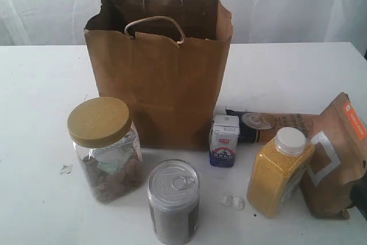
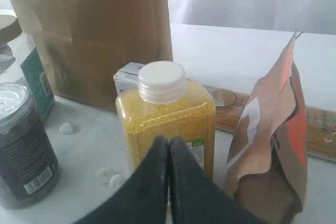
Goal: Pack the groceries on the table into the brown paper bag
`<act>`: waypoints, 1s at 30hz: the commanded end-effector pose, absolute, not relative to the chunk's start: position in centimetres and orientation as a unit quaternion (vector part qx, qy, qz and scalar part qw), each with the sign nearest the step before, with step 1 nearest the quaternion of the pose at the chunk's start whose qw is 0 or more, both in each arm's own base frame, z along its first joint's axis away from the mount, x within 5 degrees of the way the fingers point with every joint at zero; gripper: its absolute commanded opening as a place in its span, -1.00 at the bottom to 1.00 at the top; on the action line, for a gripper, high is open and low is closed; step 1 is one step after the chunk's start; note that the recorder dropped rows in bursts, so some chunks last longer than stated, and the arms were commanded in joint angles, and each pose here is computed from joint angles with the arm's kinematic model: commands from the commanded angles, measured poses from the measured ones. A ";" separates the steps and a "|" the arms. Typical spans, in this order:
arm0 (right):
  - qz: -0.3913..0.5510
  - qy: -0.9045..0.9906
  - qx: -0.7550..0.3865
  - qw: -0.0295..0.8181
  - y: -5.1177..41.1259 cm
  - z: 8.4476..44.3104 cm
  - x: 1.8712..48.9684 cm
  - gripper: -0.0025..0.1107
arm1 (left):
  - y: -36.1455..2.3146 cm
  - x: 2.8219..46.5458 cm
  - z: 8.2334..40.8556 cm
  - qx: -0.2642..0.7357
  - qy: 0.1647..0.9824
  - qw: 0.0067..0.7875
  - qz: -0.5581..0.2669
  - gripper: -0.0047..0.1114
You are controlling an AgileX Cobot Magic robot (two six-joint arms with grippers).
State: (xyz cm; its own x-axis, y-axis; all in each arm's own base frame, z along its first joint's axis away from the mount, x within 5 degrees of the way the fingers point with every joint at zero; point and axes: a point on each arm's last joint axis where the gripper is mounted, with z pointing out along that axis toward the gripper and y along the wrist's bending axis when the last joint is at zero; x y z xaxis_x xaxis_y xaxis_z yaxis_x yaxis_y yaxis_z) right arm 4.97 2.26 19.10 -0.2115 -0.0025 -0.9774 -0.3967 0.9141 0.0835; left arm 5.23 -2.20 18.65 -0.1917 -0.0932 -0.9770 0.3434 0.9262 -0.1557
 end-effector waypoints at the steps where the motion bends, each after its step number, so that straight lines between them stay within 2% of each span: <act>1: 0.161 0.762 -0.127 0.615 2.2 19.0 5.0 -0.96 | -2.2 5.2 18.5 0.077 0.753 0.629 -0.177 -0.92; 16: 0.161 0.762 -0.127 0.615 2.2 19.0 5.0 -0.96 | -2.2 5.3 18.7 0.070 0.747 0.635 -0.183 -0.92; 23: 0.161 0.762 -0.127 0.615 2.2 19.0 5.0 -0.96 | -2.2 5.3 19.3 -0.119 0.718 0.587 -0.355 -0.92; 30: 0.161 0.762 -0.127 0.615 2.2 19.0 5.0 -0.96 | -2.2 5.3 19.3 -0.142 0.715 0.575 -0.372 -0.92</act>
State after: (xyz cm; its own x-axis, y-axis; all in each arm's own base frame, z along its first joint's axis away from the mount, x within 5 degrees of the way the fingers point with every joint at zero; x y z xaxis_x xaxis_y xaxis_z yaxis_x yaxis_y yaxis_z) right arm 4.97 2.26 19.10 -0.2115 -0.0025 -0.9774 -0.3967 0.9141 0.0835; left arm 5.31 -2.24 19.48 -0.2875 -0.6156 -0.7338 0.2378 0.6962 -0.6773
